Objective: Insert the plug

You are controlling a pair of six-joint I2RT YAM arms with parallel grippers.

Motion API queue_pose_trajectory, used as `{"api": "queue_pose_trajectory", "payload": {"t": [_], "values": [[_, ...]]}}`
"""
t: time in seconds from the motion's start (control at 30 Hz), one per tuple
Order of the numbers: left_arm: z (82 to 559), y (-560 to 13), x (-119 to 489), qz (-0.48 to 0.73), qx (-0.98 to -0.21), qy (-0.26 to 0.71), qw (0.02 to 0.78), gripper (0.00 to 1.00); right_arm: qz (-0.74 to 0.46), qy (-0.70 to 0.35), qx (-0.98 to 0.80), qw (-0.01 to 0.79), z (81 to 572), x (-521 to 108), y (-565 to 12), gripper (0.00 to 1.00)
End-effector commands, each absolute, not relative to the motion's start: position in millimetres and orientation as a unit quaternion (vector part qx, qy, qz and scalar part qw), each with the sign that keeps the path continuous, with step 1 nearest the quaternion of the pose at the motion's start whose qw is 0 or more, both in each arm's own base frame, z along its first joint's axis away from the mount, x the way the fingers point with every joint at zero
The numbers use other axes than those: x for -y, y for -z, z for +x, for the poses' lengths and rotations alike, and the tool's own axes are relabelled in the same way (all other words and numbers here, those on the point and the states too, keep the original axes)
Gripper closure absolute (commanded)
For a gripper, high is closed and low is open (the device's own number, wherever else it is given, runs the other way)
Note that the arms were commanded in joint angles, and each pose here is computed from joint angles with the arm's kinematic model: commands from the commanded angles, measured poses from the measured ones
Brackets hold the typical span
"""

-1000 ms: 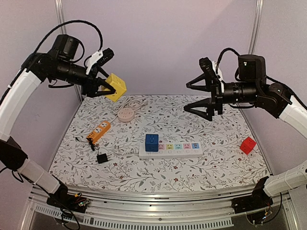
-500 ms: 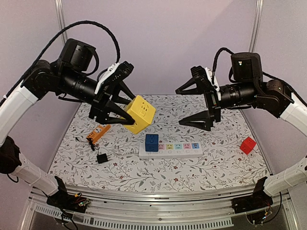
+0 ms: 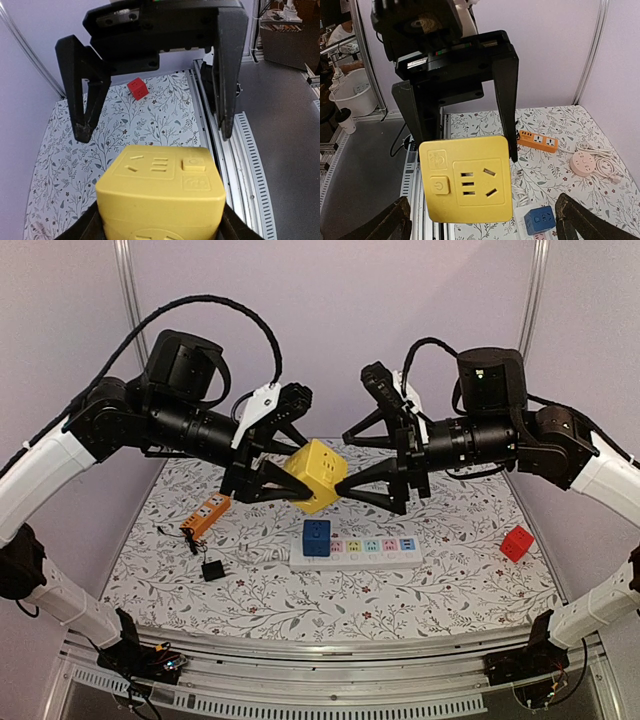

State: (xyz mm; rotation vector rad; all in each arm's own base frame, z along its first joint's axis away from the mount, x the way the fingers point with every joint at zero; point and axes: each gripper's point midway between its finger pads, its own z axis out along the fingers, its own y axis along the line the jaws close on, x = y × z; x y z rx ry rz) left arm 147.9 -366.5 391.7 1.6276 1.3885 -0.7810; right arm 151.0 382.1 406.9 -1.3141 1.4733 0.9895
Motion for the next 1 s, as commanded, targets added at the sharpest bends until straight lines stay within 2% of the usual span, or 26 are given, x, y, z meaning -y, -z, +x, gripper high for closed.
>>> {"api": "queue_pose_trajectory", "payload": {"t": [0.0,0.3,0.37,0.43,0.53,0.63,0.8,0.83,0.87,0.9,0.93,0.97], "values": [[148.7,-404.3,371.3,0.646,-0.534,0.300,0.456,1.00,-0.516,-0.418,-0.593,0.455,147.6,-395.2,-418.7,0.01],[148.9,-401.5,372.1,0.646,-0.535,0.297,0.456,1.00,-0.530,-0.375,-0.615,0.447,165.1,-408.5,-385.8,0.01],[148.8,-401.3,373.0,0.646,-0.535,0.299,0.455,1.00,-0.535,-0.372,-0.612,0.448,165.7,-410.6,-384.8,0.04],[148.6,-400.9,372.8,0.646,-0.536,0.299,0.454,1.00,-0.542,-0.368,-0.606,0.450,165.4,-411.1,-383.4,0.13],[147.6,-398.0,371.9,0.647,-0.537,0.300,0.451,1.00,-0.554,-0.374,-0.594,0.448,160.8,-412.6,-383.5,0.37],[146.5,-395.1,371.1,0.647,-0.539,0.302,0.447,1.00,-0.565,-0.386,-0.580,0.442,153.8,-414.7,-384.8,0.44],[143.8,-388.0,371.2,0.646,-0.546,0.310,0.434,1.00,-0.581,-0.409,-0.551,0.437,141.1,-414.9,-393.6,0.79],[143.7,-386.6,371.1,0.645,-0.548,0.311,0.433,1.00,-0.584,-0.413,-0.545,0.437,138.8,-414.7,-395.2,0.93],[143.8,-385.1,370.9,0.643,-0.550,0.311,0.431,1.00,-0.585,-0.414,-0.542,0.438,138.0,-414.5,-396.0,1.00],[146.6,-383.2,370.1,0.638,-0.558,0.307,0.433,1.00,-0.585,-0.415,-0.542,0.438,137.2,-413.7,-396.9,1.00],[150.0,-380.7,369.0,0.631,-0.567,0.302,0.435,0.75,-0.586,-0.416,-0.541,0.437,136.1,-412.4,-397.1,1.00],[154.0,-379.6,366.8,0.623,-0.575,0.295,0.440,0.35,-0.586,-0.412,-0.545,0.436,136.9,-411.4,-395.6,1.00]]}}
